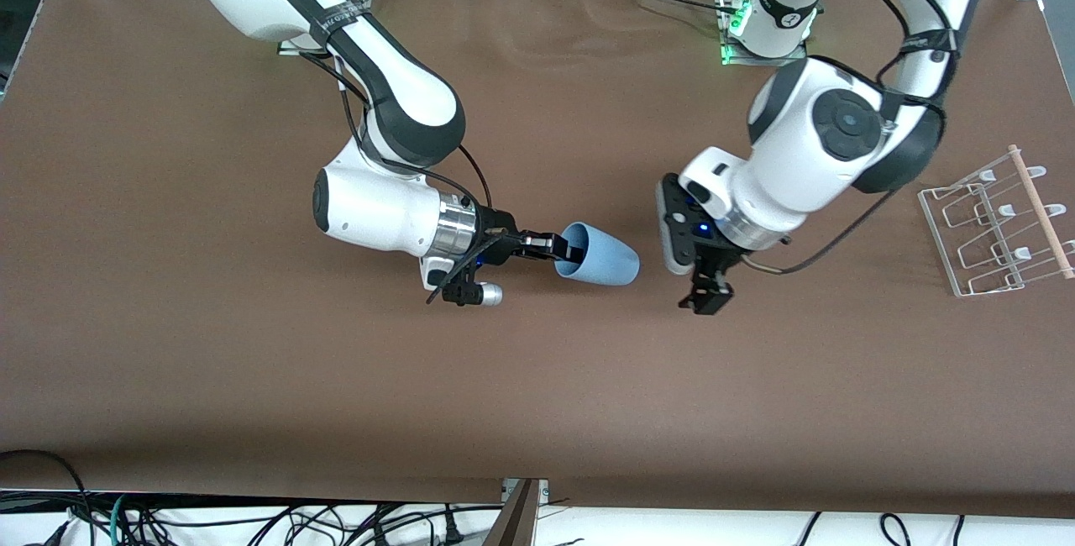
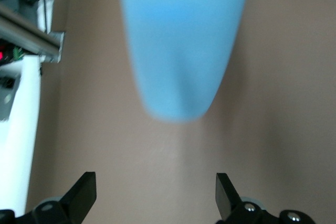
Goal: Transfer cup to left arm and place on rack
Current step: 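Close the left gripper on the cup's open end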
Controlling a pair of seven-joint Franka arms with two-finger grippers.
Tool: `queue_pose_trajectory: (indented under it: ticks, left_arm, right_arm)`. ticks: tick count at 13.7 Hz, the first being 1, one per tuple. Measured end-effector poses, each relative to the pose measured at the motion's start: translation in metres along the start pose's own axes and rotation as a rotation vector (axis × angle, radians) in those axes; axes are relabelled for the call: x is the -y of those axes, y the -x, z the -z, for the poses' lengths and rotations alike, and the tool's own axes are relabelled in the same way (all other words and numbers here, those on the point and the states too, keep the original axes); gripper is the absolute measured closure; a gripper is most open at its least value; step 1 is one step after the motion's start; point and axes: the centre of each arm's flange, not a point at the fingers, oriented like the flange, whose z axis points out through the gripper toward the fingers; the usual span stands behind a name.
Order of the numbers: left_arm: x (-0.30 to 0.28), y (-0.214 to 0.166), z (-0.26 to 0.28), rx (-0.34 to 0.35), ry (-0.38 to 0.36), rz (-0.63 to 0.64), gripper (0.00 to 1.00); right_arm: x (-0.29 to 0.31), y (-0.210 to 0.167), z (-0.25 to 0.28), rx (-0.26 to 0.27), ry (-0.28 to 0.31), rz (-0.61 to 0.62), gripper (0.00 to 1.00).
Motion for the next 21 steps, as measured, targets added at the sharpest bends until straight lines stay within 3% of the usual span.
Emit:
queue_pose_trajectory:
  ticks: [3, 6, 13, 16, 17, 21]
  left_arm:
    - [-0.025, -0.043, -0.012, -0.003, 0.008, 0.082, 0.00]
    - [-0.025, -0.051, -0.019, -0.028, -0.014, 0.158, 0.00]
    - [-0.016, -0.064, -0.022, -0.063, -0.028, 0.168, 0.00]
    - [-0.015, -0.064, -0.022, -0.066, -0.033, 0.173, 0.11]
    - [-0.013, -0.062, -0.021, -0.066, -0.037, 0.173, 0.22]
    - [-0.013, -0.062, -0.020, -0.067, -0.038, 0.173, 0.23]
  right_arm:
    - [-0.001, -0.001, 0.001, 0.002, 0.002, -0.002, 0.95]
    - [-0.001, -0.001, 0.000, 0.002, 0.001, -0.003, 0.95]
    - [0.005, 0.000, 0.001, -0.009, -0.012, 0.001, 0.95]
    - [0.005, 0.000, 0.000, -0.007, -0.012, -0.002, 0.95]
    - [0.006, 0.000, 0.000, -0.007, -0.014, -0.010, 0.95]
    - [0.006, 0.000, 0.001, -0.008, -0.015, -0.025, 0.95]
